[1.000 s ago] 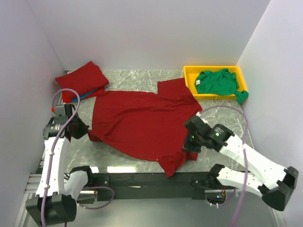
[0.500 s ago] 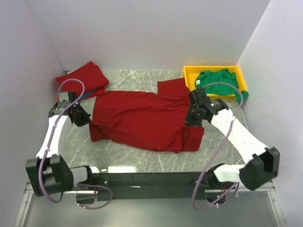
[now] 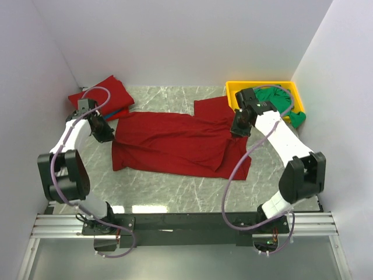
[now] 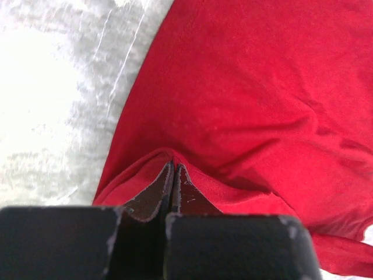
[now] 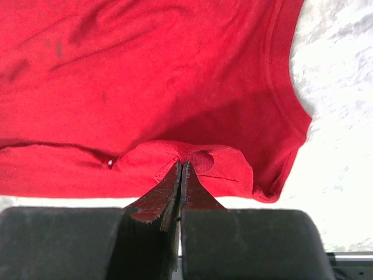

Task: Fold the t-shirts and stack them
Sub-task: Fold the tshirt

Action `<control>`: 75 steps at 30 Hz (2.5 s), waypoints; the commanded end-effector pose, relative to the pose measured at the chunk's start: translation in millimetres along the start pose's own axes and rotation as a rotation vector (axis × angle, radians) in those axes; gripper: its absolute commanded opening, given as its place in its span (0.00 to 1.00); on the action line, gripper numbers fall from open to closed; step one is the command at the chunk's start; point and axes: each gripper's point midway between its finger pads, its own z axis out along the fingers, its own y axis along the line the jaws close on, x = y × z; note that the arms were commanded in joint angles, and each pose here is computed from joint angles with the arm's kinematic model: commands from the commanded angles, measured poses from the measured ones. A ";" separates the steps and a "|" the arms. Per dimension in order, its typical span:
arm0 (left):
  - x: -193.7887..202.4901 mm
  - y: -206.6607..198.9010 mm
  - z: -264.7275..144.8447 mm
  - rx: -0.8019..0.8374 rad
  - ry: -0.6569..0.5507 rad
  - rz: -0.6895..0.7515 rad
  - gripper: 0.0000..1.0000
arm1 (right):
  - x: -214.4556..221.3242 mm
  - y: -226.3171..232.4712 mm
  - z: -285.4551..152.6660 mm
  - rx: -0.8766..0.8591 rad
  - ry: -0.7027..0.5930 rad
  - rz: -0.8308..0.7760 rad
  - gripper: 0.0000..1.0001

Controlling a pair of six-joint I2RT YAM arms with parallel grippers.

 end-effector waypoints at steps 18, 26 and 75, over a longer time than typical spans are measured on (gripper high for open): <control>-17.2 6.9 28.6 -0.049 0.016 0.060 0.11 | -38.9 -4.2 48.3 0.045 0.025 -0.038 0.00; -11.2 2.7 12.7 -0.017 0.003 0.068 0.81 | -43.4 -0.1 45.3 0.005 0.013 -0.038 0.58; 77.4 57.6 3.3 -0.034 -0.080 -0.221 0.62 | 112.8 -123.7 70.1 0.192 0.195 0.133 0.00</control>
